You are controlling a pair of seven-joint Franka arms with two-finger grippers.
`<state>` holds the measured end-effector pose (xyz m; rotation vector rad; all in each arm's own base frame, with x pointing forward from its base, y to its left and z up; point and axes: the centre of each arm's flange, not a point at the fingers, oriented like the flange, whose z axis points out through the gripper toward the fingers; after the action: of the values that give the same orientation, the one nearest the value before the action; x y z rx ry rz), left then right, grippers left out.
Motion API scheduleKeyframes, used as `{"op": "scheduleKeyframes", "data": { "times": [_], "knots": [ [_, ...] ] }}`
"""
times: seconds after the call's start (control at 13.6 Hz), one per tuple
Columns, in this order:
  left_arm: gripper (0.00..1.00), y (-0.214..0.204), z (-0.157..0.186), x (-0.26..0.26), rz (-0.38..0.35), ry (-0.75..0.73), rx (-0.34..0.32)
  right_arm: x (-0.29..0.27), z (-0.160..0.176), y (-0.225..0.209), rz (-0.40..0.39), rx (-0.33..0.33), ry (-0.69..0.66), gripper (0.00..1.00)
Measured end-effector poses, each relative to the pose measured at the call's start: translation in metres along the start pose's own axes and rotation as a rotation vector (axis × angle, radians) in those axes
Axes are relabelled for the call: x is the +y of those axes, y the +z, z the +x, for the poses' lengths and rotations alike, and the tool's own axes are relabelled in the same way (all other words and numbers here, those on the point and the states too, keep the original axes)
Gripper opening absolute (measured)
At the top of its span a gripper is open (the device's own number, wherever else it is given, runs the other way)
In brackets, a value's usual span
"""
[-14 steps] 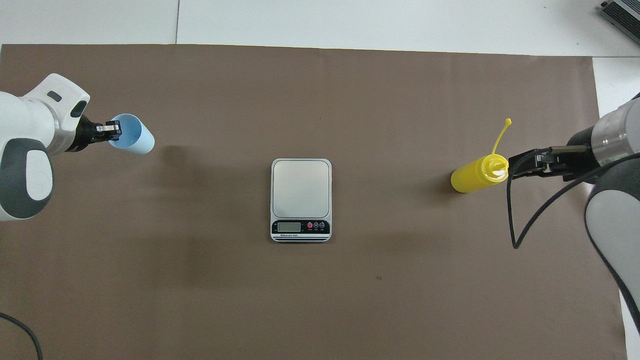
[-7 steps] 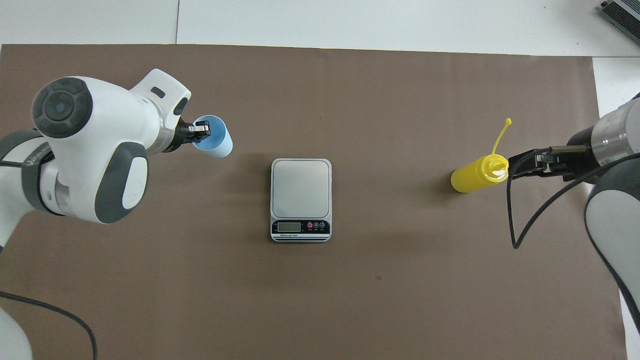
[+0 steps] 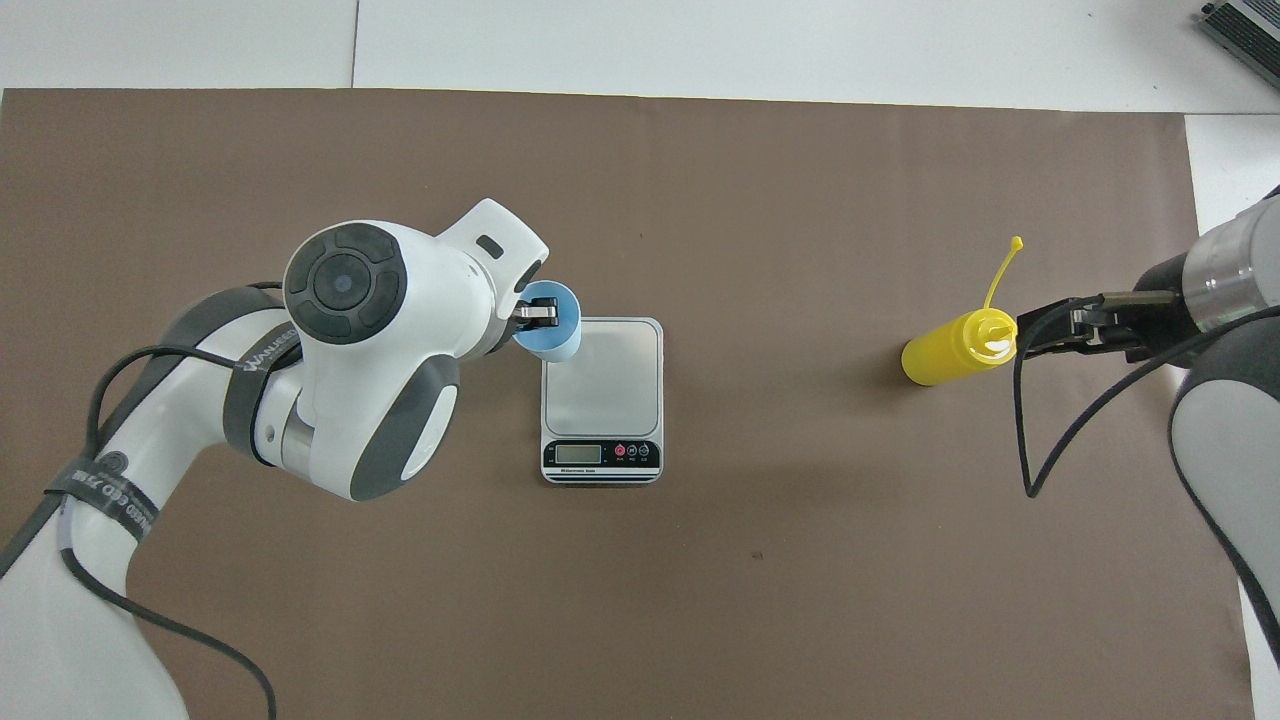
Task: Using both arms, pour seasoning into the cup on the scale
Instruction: 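Carry the blue cup with the left gripper onto the scale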
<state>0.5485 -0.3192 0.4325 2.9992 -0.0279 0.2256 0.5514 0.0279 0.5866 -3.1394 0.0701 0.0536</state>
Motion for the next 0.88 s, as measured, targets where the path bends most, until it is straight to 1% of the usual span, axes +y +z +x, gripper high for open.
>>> {"op": "scheduleKeyframes", "data": {
  "times": [0.37, 0.59, 0.88],
  "knots": [
    [0.04, 0.032, -0.018, 0.031, -0.009, 0.023, -0.012, 0.0, 0.0, 0.0, 0.0, 0.0, 0.0, 1.0],
    [0.04, 0.038, -0.022, 0.03, -0.004, 0.025, -0.019, 0.0, 0.0, 0.0, 0.0, 0.0, 0.0, 1.0],
    [0.04, 0.044, -0.024, 0.028, -0.012, 0.024, -0.005, 0.0, 0.0, 0.0, 0.0, 0.0, 0.0, 1.0]
  ]
}}
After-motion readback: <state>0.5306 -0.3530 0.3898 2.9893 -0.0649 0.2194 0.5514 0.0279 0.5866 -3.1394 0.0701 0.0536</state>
